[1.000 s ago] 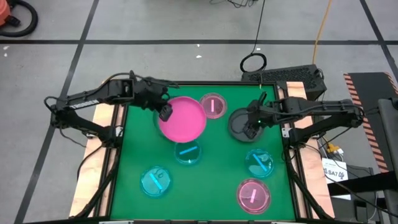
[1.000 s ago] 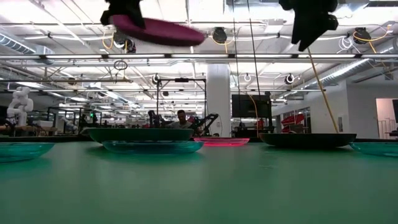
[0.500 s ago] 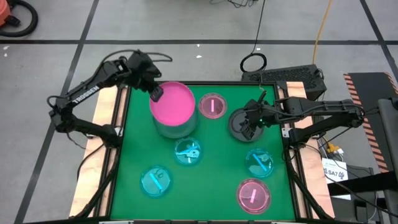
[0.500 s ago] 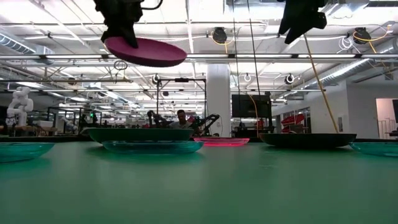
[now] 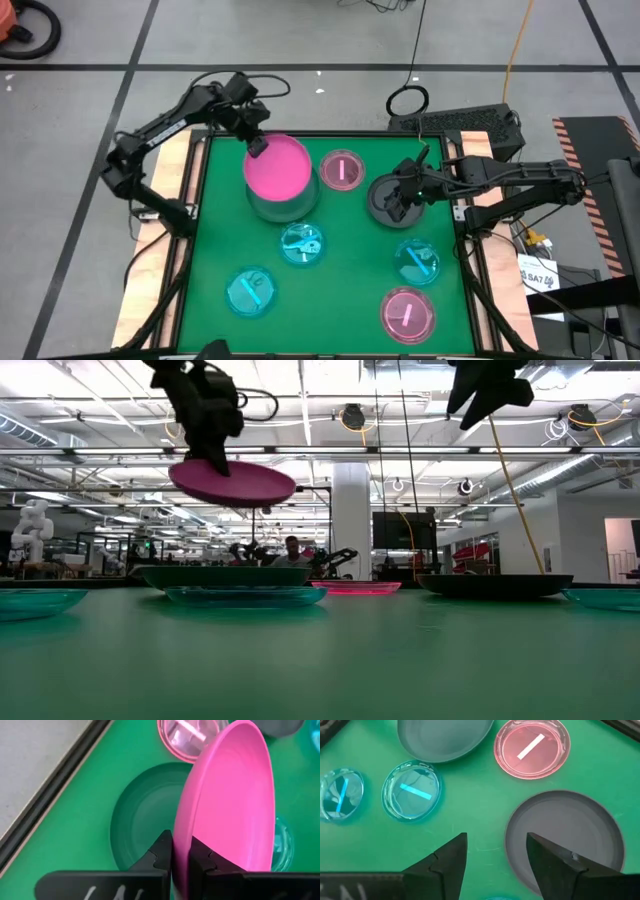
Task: Stack plastic plates
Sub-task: Stack the pink plate on the green plate, then stack the black plate on the pink plate
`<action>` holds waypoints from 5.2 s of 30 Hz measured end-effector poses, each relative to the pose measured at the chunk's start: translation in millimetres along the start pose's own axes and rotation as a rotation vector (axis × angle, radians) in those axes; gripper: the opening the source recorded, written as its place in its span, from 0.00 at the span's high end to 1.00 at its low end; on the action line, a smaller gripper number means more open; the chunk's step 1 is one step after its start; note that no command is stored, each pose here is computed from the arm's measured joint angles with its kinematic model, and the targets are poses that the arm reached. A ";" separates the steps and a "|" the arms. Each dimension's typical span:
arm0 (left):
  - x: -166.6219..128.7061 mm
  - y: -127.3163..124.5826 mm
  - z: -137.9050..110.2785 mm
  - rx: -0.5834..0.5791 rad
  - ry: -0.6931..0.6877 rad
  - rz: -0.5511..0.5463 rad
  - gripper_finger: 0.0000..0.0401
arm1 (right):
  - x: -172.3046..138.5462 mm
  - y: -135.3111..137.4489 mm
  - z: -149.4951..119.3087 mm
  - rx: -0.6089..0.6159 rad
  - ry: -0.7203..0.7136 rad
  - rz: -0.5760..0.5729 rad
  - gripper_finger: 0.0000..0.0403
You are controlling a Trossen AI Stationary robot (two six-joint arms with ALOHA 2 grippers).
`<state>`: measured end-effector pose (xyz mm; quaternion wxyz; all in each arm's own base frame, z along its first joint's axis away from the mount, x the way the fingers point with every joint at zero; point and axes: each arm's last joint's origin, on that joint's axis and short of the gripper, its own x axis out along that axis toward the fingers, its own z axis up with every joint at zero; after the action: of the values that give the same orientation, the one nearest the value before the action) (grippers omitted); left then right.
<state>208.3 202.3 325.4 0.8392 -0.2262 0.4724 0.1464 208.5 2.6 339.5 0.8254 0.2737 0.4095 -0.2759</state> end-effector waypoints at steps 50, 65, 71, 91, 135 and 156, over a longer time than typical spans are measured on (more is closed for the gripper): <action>142.4 44.9 8.4 0.154 0.355 0.040 0.71 | 0.3 -4.8 5.1 0.088 -0.108 -0.100 0.51; 144.3 38.4 11.8 -0.104 0.295 -0.076 0.60 | 10.1 -24.9 16.9 0.249 -0.077 -0.210 0.52; 150.9 19.2 14.6 -0.149 0.303 -0.081 0.60 | 26.9 -39.3 20.5 0.276 0.064 -0.252 0.56; 125.6 -99.6 31.9 -0.198 0.082 -0.139 0.60 | 92.0 -124.3 -6.2 0.341 0.357 -0.302 0.50; 112.3 -244.4 -2.6 -0.405 -0.103 -0.192 0.60 | 137.6 -168.6 -66.5 0.491 0.242 -0.162 0.98; 103.1 -207.3 35.0 -0.540 -0.268 -0.191 0.34 | 90.6 -127.0 -46.6 0.567 0.013 0.064 0.98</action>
<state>381.6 46.5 302.6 0.8135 -0.4629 0.2785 0.2153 144.1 -75.5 211.9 0.7215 0.5082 0.3123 -0.3516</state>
